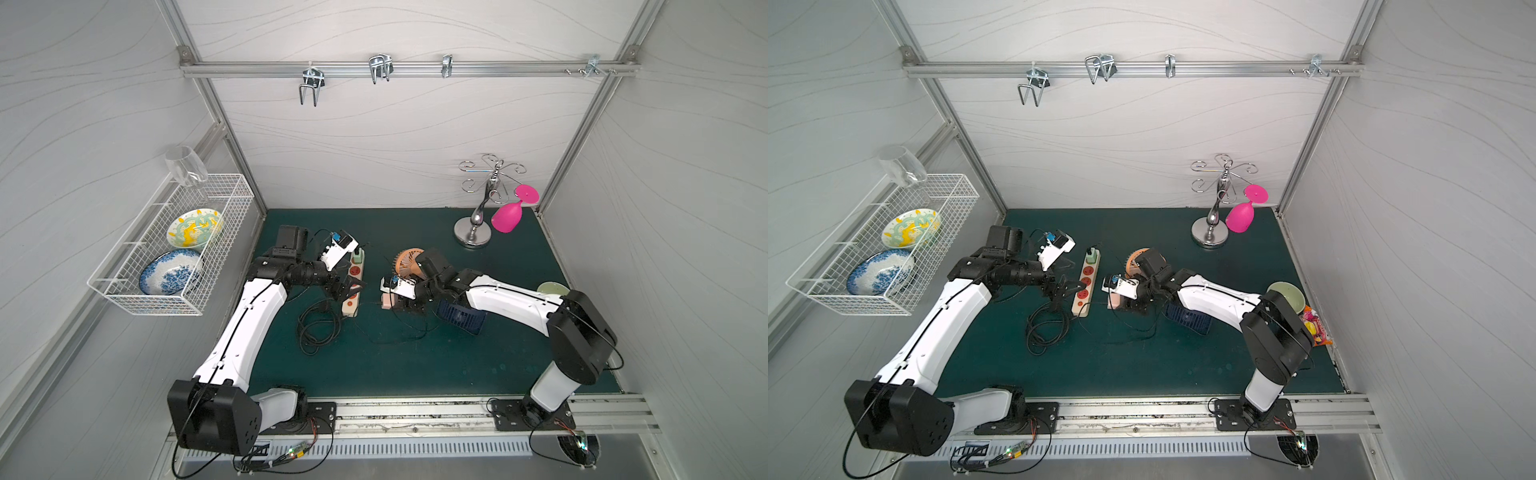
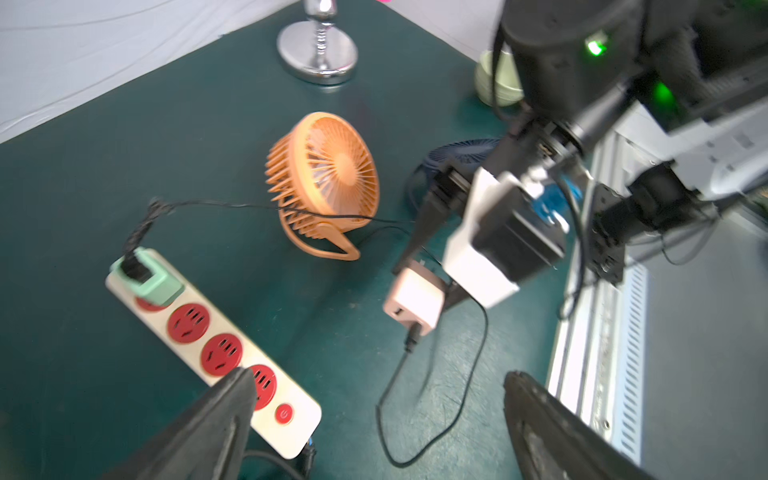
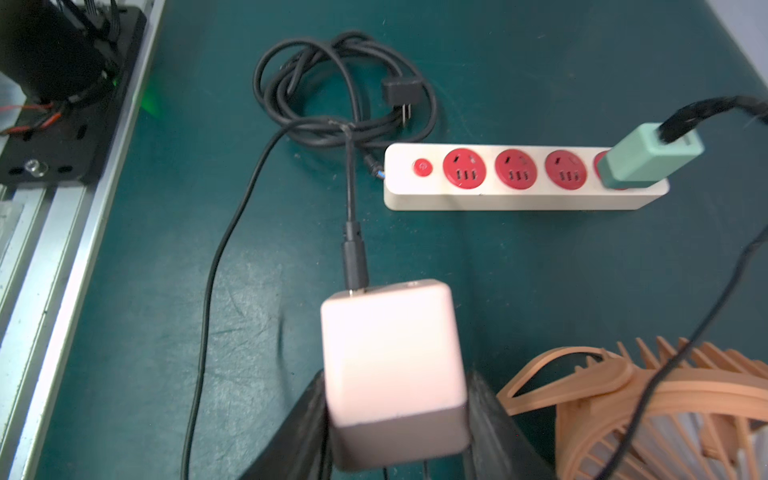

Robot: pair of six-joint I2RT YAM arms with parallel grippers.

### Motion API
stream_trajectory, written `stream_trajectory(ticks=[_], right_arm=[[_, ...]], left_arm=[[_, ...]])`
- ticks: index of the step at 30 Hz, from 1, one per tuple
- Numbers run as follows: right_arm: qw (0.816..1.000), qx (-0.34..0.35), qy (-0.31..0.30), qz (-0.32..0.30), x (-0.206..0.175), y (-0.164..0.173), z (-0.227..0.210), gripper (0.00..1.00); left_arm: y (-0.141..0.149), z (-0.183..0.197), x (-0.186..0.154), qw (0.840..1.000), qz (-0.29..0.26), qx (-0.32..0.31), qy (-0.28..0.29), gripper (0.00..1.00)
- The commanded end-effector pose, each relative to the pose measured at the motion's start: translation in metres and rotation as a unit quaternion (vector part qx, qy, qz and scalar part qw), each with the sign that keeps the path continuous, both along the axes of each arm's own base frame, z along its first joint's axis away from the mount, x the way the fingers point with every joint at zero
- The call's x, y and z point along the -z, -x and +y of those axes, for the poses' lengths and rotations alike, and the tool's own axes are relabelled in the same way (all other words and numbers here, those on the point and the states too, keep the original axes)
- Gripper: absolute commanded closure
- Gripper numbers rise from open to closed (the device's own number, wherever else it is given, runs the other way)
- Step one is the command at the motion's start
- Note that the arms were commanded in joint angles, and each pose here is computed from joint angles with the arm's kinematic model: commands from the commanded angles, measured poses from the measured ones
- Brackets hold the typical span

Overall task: Plug the desk fan into the power strip
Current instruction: Pick up the plug from the center of the board.

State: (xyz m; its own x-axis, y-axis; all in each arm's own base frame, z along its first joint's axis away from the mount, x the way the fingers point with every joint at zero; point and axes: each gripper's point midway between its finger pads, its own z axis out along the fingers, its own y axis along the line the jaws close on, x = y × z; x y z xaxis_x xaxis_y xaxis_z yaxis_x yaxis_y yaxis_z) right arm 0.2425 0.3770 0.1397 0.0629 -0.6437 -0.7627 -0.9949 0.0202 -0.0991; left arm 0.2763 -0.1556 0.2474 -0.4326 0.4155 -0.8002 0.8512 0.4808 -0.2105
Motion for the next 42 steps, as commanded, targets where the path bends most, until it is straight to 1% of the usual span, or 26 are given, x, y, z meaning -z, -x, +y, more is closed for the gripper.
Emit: stream_trajectory(ticks=[1, 5, 11, 13, 15, 16, 22, 24, 28, 30, 32, 36, 38, 40, 42], right_arm=[[0.998, 0.013, -0.053, 0.007, -0.03, -0.001, 0.003, 0.82], [0.996, 0.023, -0.088, 0.017, -0.049, -0.003, 0.006, 0.81], [0.991, 0.025, -0.125, 0.026, -0.071, 0.001, 0.009, 0.81], [0.991, 0.025, -0.13, 0.026, -0.079, 0.002, 0.01, 0.81], [0.989, 0.024, -0.144, 0.026, -0.087, 0.004, 0.011, 0.81], [0.987, 0.021, -0.155, 0.027, -0.091, 0.006, 0.012, 0.81], [0.983, -0.007, -0.178, 0.045, -0.103, 0.017, 0.017, 0.81], [0.98, -0.01, -0.191, 0.053, -0.105, 0.019, 0.019, 0.81], [0.979, -0.012, -0.191, 0.065, -0.107, 0.018, 0.022, 0.81], [0.977, -0.012, -0.202, 0.073, -0.108, 0.019, 0.023, 0.81], [0.973, -0.019, -0.214, 0.083, -0.109, 0.022, 0.025, 0.81], [0.971, -0.02, -0.22, 0.094, -0.113, 0.022, 0.029, 0.81], [0.968, -0.021, -0.229, 0.099, -0.115, 0.024, 0.029, 0.81], [0.968, -0.023, -0.225, 0.104, -0.112, 0.024, 0.03, 0.81], [0.97, -0.022, -0.221, 0.104, -0.111, 0.023, 0.031, 0.82]], left_arm=[[0.016, -0.016, -0.021, 0.996, -0.033, 0.079, 0.022, 0.01], [0.025, -0.021, -0.023, 0.991, -0.052, 0.125, 0.014, 0.0], [0.028, -0.025, -0.018, 0.983, -0.078, 0.167, -0.006, 0.0], [0.025, -0.025, -0.017, 0.982, -0.081, 0.169, -0.012, 0.0], [0.026, -0.027, -0.015, 0.981, -0.078, 0.176, -0.013, 0.0], [0.027, -0.028, -0.013, 0.979, -0.085, 0.186, -0.015, 0.0], [0.022, -0.03, -0.007, 0.975, -0.094, 0.2, -0.029, 0.0], [0.022, -0.031, -0.006, 0.973, -0.097, 0.208, -0.03, 0.0], [0.022, -0.035, -0.008, 0.972, -0.094, 0.214, -0.028, 0.0], [0.024, -0.036, -0.007, 0.97, -0.096, 0.222, -0.028, 0.0], [0.024, -0.037, -0.004, 0.968, -0.099, 0.228, -0.031, 0.02], [0.019, -0.039, -0.004, 0.969, -0.098, 0.224, -0.036, 0.1], [0.019, -0.039, -0.003, 0.968, -0.098, 0.228, -0.037, 0.12], [0.018, -0.039, -0.003, 0.968, -0.099, 0.229, -0.038, 0.14], [0.017, -0.041, -0.007, 0.968, -0.097, 0.228, -0.036, 0.18]])
